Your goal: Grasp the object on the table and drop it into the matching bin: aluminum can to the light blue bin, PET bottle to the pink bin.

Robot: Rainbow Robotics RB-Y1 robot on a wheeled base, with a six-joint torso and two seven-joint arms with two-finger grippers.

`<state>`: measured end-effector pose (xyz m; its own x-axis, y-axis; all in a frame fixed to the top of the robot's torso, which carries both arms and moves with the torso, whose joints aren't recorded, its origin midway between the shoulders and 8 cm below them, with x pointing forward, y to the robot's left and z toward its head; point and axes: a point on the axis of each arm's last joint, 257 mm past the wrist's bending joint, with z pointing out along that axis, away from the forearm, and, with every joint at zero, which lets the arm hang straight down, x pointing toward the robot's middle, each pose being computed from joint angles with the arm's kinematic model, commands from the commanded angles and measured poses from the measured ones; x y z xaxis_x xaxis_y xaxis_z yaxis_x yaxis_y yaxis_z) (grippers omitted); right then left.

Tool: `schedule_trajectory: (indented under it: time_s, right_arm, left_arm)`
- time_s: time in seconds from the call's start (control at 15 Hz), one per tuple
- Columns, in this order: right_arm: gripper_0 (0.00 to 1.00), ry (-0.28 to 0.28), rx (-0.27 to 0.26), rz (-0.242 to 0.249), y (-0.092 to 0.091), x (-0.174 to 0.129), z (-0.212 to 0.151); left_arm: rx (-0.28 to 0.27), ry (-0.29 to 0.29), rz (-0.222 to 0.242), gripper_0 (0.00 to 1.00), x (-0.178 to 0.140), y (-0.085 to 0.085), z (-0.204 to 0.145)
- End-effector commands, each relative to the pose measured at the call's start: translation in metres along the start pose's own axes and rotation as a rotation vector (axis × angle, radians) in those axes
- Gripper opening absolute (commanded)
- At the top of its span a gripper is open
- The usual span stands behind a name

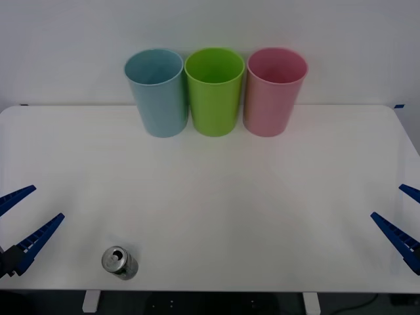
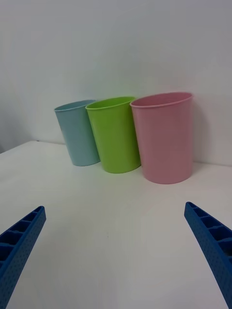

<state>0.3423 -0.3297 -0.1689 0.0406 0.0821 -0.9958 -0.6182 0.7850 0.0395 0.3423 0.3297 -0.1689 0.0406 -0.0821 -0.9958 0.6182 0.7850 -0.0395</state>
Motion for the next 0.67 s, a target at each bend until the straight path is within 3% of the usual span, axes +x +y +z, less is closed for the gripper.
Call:
schedule_trajectory:
  time_s: [0.07,0.13,0.4,0.67]
  right_arm:
    - [1.00,0.000,0.000,0.000,0.000,0.000,0.000]
    - [1.00,0.000,0.000,0.000,0.000,0.000,0.000]
    - [1.00,0.000,0.000,0.000,0.000,0.000,0.000]
    - [1.00,0.000,0.000,0.000,0.000,0.000,0.000]
  left_arm:
    - [0.000,0.000,0.000,1.00,0.000,0.000,0.000]
    - [-0.020,0.004,-0.019,1.00,0.008,0.003,-0.002]
    - [-0.010,0.020,-0.006,1.00,0.007,0.006,-0.002]
    - [0.005,0.096,0.013,1.00,0.021,0.011,-0.013]
